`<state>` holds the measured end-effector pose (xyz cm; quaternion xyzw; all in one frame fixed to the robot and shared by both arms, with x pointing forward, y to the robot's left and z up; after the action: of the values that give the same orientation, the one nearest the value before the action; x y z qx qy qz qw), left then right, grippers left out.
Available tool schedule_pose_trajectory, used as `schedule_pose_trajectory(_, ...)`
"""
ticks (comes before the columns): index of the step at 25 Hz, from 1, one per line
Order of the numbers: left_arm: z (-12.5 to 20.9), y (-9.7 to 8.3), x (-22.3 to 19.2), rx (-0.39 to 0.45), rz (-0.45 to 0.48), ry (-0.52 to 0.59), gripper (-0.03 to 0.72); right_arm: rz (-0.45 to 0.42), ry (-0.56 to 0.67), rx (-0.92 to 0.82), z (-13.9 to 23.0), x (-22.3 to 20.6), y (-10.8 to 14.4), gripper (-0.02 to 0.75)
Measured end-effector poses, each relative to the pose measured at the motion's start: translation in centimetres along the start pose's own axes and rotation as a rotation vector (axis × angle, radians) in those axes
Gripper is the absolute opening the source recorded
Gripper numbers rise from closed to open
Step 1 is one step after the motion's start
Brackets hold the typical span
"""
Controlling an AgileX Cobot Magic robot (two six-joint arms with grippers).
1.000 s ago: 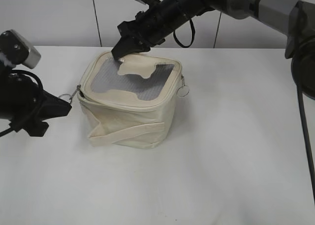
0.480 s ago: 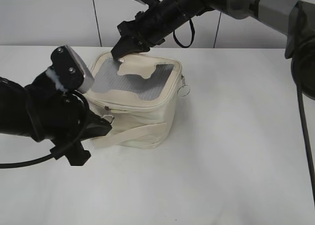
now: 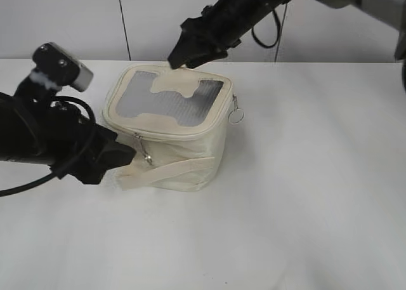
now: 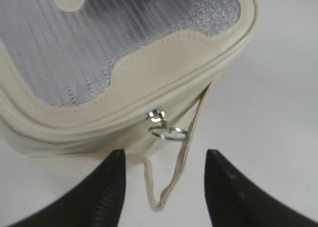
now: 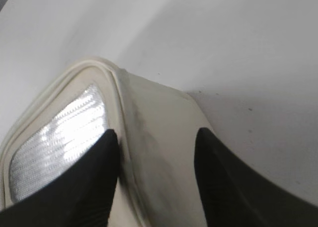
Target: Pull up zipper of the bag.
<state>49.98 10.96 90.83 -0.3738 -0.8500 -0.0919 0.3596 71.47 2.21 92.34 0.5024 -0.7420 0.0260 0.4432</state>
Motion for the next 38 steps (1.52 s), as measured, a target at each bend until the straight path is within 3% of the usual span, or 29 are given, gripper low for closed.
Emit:
schedule_pose_trajectory(5, 0.4, 2.6, 3.3, 0.095, -0.015, 0.023, 0.42, 0.076, -0.001, -0.061, 0.3, 5.9, -3.1, 0.366)
schedule_pose_trajectory(9, -3.2, 5.8, 5.7, 0.193, 0.045, -0.045, 0.403, 0.109, -0.013, -0.134, 2.2, 8.4, -4.7, 0.321)
schedule_pose_trajectory(12, -7.4, 7.0, 5.4, 0.174, 0.15, -0.092, 0.403, 0.156, -0.037, -0.186, 5.8, 8.8, -5.0, 0.299)
schedule_pose_trajectory(14, -10.7, 7.5, 4.4, 0.109, 0.217, -0.109, 0.403, 0.2, -0.107, -0.208, 7.9, 9.8, -4.0, 0.295)
schedule_pose_trajectory(18, -16.1, 6.6, 0.5, -0.07, 0.344, -0.099, 0.41, 0.279, -0.184, -0.217, 14.1, 10.1, -1.8, 0.295)
schedule_pose_trajectory(21, -18.6, 5.6, -2.3, -0.16, 0.416, -0.069, 0.414, 0.251, -0.22, -0.254, 17.7, 9.1, -0.2, 0.32)
schedule_pose_trajectory(24, -19.0, 4.9, -5.1, -0.207, 0.47, -0.007, 0.416, 0.233, -0.242, -0.276, 19.4, 8.5, 0.4, 0.375)
schedule_pose_trajectory(30, -17.8, 4.9, -9.6, -0.223, 0.493, 0.061, 0.416, 0.216, -0.255, -0.276, 19.7, 8.3, 0.8, 0.393)
schedule_pose_trajectory(38, -15.9, 4.2, -12.0, -0.208, 0.527, 0.12, 0.416, 0.208, -0.263, -0.281, 19.5, 8.3, 0.9, 0.395)
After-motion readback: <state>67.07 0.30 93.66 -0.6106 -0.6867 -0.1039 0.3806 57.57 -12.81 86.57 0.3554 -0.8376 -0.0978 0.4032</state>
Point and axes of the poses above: a point on each arm's last joint axis where the gripper is mounted, x pointing back along that axis away from the gripper, y along the wrist's bending axis when the last joint is at zero, z = x × y, the point moved 9 cm from there along -x, pointing out along that axis toward the gripper, and after that the axes turned 8 degrees about x, right-handed, at the moved point
